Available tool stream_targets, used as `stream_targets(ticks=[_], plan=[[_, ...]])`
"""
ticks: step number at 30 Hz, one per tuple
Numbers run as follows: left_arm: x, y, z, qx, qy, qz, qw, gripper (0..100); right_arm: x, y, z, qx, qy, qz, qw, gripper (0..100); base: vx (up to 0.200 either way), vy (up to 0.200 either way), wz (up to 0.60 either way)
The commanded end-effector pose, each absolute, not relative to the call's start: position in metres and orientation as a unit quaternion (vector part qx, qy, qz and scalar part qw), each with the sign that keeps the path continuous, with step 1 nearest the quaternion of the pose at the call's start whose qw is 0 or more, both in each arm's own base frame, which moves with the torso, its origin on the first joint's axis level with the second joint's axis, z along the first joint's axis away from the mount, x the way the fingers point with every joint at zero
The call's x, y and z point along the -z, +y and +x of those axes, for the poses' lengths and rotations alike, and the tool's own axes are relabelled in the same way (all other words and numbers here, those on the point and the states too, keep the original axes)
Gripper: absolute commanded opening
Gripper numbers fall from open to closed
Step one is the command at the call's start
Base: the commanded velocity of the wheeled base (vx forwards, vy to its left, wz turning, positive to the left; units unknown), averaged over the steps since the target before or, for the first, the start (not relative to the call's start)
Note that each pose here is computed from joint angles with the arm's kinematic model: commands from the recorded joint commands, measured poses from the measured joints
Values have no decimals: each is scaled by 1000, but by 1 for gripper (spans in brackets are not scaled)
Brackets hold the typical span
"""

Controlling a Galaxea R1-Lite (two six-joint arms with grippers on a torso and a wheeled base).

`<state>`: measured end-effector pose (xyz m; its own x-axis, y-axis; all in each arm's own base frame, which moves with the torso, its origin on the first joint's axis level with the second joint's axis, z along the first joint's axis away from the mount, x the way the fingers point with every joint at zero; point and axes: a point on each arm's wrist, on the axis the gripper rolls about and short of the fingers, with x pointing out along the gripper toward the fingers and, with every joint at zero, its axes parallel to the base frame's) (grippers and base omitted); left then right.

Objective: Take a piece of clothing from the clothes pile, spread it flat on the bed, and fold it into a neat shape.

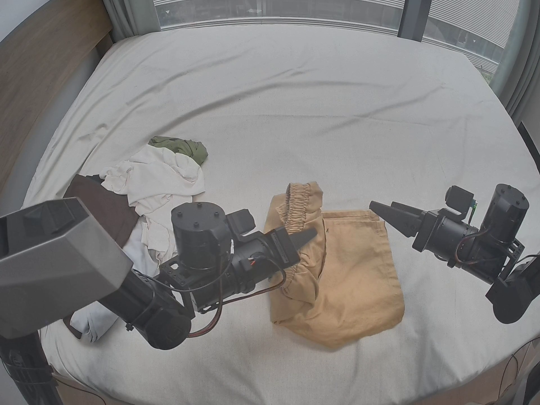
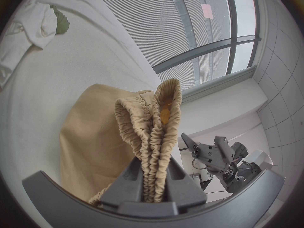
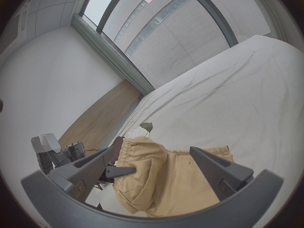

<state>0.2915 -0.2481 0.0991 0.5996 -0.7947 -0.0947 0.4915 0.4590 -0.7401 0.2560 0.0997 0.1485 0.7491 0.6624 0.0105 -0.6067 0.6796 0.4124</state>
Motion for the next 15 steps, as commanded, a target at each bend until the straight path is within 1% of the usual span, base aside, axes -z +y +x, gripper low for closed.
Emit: stream_targets(ticks=[1,15], plan=[[-94,-261,292,399,228,-341,820,0,-153,98,257,-345,60,200,915,100,0,0,0],[-74,-300,296,413,261,-326,809,0,-154,98,258,-345,57,200,915,100,0,0,0]])
